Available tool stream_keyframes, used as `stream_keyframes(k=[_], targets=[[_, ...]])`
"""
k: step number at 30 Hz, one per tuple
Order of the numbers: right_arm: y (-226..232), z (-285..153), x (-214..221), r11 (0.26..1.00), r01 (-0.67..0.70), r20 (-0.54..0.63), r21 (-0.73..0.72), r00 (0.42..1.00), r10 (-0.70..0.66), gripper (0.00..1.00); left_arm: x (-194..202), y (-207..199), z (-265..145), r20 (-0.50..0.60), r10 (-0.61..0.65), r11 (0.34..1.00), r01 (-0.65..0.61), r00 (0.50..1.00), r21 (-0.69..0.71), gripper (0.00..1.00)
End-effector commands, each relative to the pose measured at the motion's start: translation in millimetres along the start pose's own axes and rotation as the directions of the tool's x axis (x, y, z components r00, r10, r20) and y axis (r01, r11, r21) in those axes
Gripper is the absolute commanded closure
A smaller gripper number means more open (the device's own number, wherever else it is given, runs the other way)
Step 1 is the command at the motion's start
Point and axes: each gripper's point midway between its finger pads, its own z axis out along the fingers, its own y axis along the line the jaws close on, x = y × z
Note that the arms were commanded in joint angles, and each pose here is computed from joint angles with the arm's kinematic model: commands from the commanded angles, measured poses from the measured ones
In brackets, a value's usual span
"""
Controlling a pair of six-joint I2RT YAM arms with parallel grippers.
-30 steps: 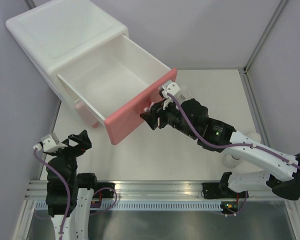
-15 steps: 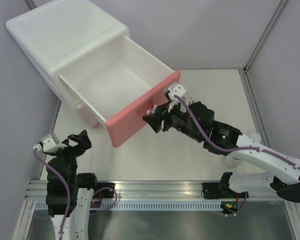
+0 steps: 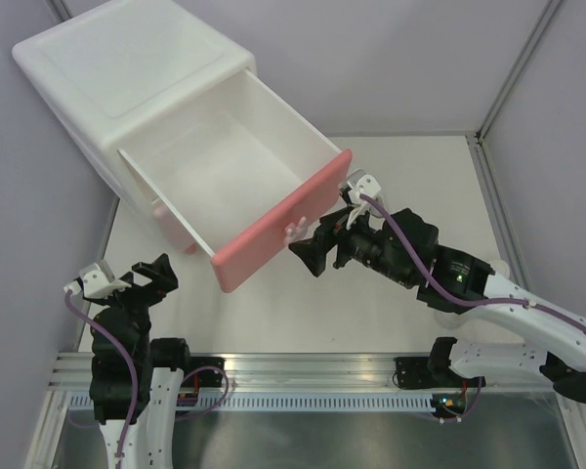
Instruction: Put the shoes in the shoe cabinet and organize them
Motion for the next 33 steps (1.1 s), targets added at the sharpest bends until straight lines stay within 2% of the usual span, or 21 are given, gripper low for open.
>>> stream_keyframes(k=[1,4,7,12,19,24,26,30,31,32,33], targets=[[-1,-16,-5,1.0,-0.018,-0.006,0.007,1.0,0.018,0.07,-18,-1,-14,0.097,-0.015,1.0,0.012,0.995,0.027,0.01],[-11,-27,-5,0.998,-0.013,-0.012,0.054,1.0,0.013,0.05,-19,-2,-14,0.1,-0.015,1.0,0.013,0.995,0.028,0.01],[-35,-39,-3,0.984,-0.016,-0.013,0.177,1.0,0.019,0.03,-18,-2,-14,0.097,-0.014,0.999,0.011,0.995,0.03,0.02],[-79,-61,8,0.914,-0.022,-0.037,0.405,0.999,0.04,0.02,-18,-2,-14,0.095,-0.015,0.999,0.012,0.995,0.031,0.01],[-127,-86,29,0.802,-0.055,-0.037,0.594,0.995,0.095,0.02,-17,-2,-13,0.094,-0.013,0.999,0.01,0.996,0.03,0.01],[-160,-90,45,0.739,-0.076,-0.057,0.669,0.987,0.153,0.03,-17,-2,-13,0.094,-0.013,0.999,0.01,0.996,0.03,0.01],[-167,-83,60,0.75,-0.077,-0.094,0.657,0.979,0.183,0.03,-17,-2,-13,0.093,-0.014,0.999,0.011,0.996,0.032,0.01],[-191,-70,78,0.753,-0.131,-0.096,0.645,0.963,0.25,0.06,-17,-2,-13,0.093,-0.014,0.999,0.011,0.996,0.032,0.01],[-207,-73,85,0.725,-0.146,-0.087,0.674,0.958,0.273,0.07,-17,-2,-13,0.093,-0.013,0.999,0.01,0.996,0.032,0.01],[-211,-67,92,0.741,-0.153,-0.112,0.654,0.949,0.295,0.09,-17,-2,-13,0.093,-0.014,0.999,0.011,0.996,0.033,0.01],[-229,-69,90,0.714,-0.177,-0.079,0.677,0.948,0.31,0.1,-17,-2,-13,0.093,-0.014,0.999,0.011,0.996,0.032,0.01]])
